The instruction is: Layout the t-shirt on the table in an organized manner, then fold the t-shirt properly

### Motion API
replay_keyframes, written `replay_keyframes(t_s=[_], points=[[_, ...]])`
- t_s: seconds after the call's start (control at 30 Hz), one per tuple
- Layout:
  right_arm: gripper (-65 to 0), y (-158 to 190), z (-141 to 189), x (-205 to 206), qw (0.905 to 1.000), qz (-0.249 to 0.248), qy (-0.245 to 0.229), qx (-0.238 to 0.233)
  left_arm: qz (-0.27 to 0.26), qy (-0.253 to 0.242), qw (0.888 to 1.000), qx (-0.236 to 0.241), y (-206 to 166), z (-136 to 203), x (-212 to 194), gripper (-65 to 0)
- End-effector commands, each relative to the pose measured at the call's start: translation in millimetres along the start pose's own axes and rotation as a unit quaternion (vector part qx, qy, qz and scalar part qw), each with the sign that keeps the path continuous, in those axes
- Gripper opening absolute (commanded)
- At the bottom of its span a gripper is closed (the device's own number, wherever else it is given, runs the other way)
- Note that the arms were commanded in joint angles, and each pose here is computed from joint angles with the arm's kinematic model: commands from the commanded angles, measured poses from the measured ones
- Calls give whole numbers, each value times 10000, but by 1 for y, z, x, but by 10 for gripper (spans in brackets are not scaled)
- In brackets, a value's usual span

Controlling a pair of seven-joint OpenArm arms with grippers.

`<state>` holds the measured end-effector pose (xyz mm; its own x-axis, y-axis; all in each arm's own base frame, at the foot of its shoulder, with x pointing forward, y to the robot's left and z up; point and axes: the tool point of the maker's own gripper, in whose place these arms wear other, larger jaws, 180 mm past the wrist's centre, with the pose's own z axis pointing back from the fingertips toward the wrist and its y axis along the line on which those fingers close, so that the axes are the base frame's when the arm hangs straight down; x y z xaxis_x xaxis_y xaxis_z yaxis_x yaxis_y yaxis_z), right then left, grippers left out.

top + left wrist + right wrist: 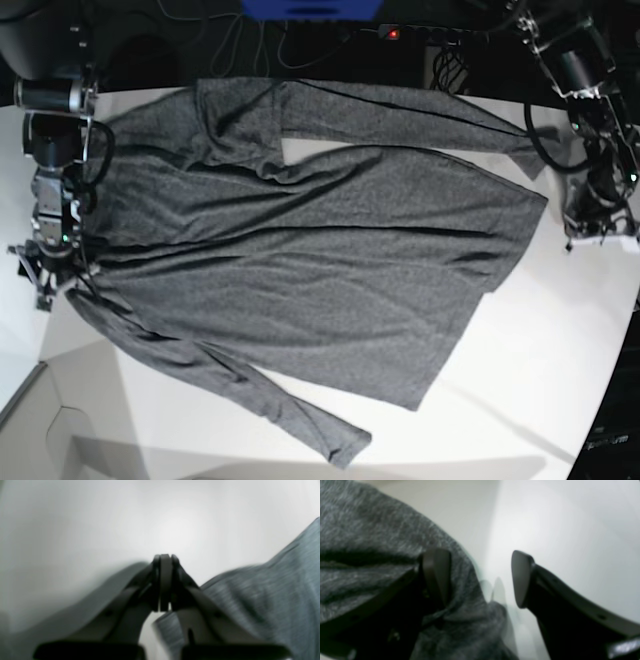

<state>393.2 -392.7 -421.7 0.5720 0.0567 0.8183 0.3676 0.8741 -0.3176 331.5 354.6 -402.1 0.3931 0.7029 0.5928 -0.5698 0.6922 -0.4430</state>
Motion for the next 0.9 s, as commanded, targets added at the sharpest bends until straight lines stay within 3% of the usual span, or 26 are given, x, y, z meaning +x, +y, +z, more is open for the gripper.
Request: replay_keyframes(t_s=[0.0, 0.13, 0.37, 0.5, 0.67, 0.87], points=[[-266, -18, 3, -12, 9995, 5, 262, -176, -88, -286, 9992, -251, -23, 1, 25, -649], [-265, -26, 18, -9, 9994, -192, 31, -269, -317, -323, 9969, -640, -69, -7, 35, -649], [-265, -39, 60, 52, 9915, -610, -1072, -415, -772, -159, 9856, -1494, -175, -17, 18, -649], [-265, -39, 90, 79, 9856, -481, -1578, -359, -1074, 88, 9732, -2032, -248, -20, -3, -649], [-265, -26, 118, 86, 9857, -554, -1578, -193, -1807, 291, 9582, -2198, -312, -44, -41, -649], [-266, 6, 139, 70, 9891, -422, -1344, 426, -2494, 22, 9485, -1952, -329, -74, -68, -649]])
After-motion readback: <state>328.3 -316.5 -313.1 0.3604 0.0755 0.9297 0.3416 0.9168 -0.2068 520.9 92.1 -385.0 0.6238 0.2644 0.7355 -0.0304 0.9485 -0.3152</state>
